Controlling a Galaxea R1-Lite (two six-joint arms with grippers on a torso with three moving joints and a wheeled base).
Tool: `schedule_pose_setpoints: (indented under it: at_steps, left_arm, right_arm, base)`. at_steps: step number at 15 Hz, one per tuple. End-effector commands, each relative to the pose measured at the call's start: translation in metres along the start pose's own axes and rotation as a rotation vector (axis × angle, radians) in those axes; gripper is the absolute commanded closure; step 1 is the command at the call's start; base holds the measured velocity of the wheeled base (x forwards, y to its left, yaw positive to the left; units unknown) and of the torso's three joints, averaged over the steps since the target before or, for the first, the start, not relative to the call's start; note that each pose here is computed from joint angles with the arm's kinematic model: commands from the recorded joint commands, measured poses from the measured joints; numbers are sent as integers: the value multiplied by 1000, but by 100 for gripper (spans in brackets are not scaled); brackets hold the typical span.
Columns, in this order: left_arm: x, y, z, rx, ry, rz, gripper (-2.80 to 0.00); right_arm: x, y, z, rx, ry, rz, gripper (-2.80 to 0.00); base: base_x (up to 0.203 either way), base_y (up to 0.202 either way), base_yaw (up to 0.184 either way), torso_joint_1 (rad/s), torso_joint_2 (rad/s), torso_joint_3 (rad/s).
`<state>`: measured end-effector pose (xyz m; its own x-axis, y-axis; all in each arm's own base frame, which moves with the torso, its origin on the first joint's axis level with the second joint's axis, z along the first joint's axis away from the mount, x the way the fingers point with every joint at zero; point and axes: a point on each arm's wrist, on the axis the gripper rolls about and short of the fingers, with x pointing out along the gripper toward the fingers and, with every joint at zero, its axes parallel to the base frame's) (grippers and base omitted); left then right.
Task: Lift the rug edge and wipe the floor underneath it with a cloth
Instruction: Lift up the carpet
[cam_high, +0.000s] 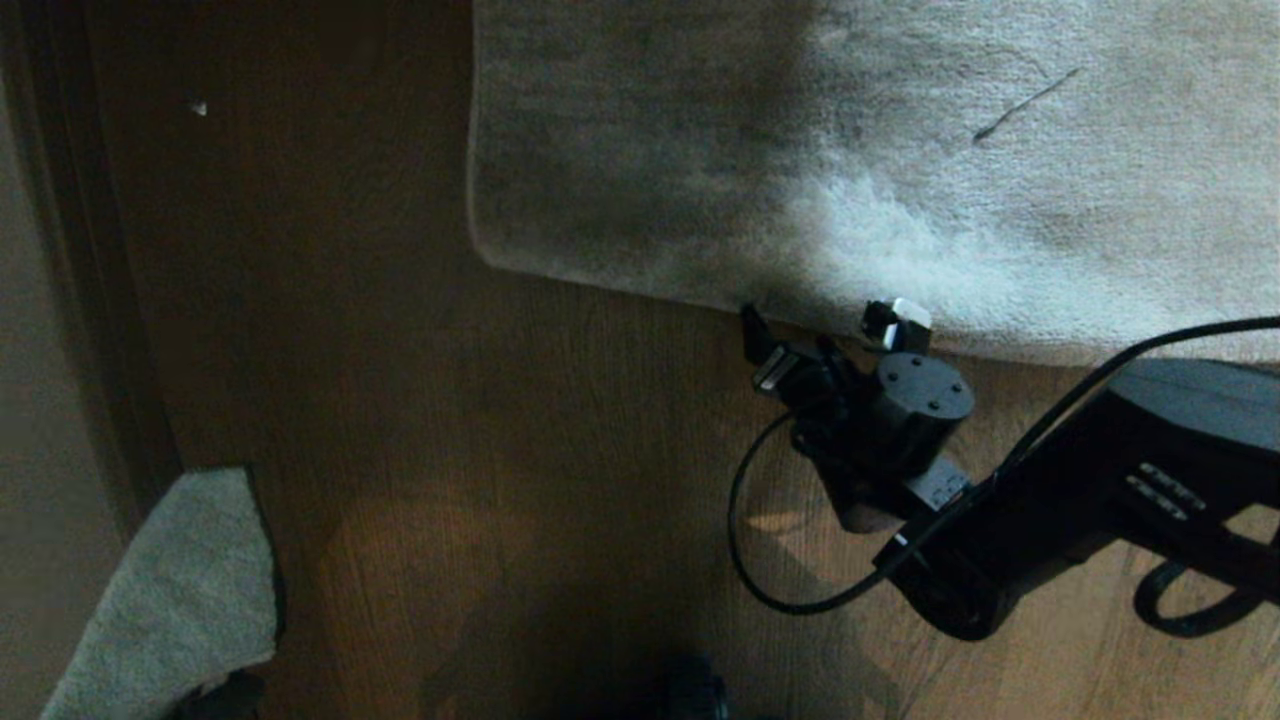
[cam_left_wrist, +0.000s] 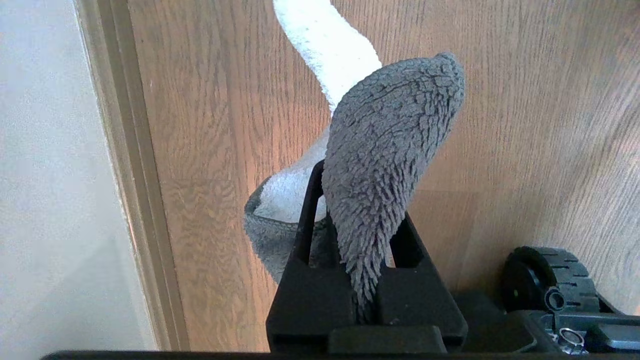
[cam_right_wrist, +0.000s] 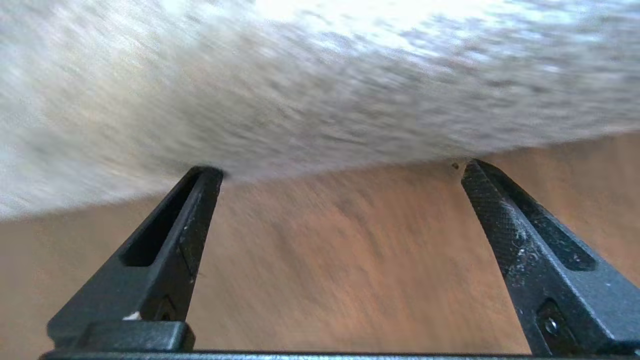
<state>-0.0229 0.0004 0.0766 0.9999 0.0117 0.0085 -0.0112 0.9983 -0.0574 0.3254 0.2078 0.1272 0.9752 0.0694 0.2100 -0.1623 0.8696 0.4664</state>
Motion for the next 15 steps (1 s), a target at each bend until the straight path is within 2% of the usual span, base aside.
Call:
schedule_pose_setpoints:
  at_steps: [1,4,7,11,13,15]
  left_arm:
    - [0,0,0,-1,-1,1,0]
    - [0,0,0,-1,-1,1,0]
    - [0,0,0,-1,-1,1,0]
    - [0,0,0,-1,-1,1,0]
    - [0,0,0,-1,-1,1,0]
    - [0,0,0,-1,-1,1,0]
  right_arm:
    - [-6,-6,11,-2,-32,-10,-280]
    - [-5,-5,20,5,-54,-9,-280]
    - [6,9,41,51,-139,22,-280]
    - [17,26,60,63,-226,65,-280]
    - [15,44,68,69,-251,125,-280]
    - [6,65,75,93,-255,232,-280]
  base:
    - [0,0,0,0,0,0]
    - [0,0,0,0,0,0]
    - [0,0,0,0,0,0]
    - [0,0,0,0,0,0]
    - [0,0,0,0,0,0]
    - [0,0,0,0,0,0]
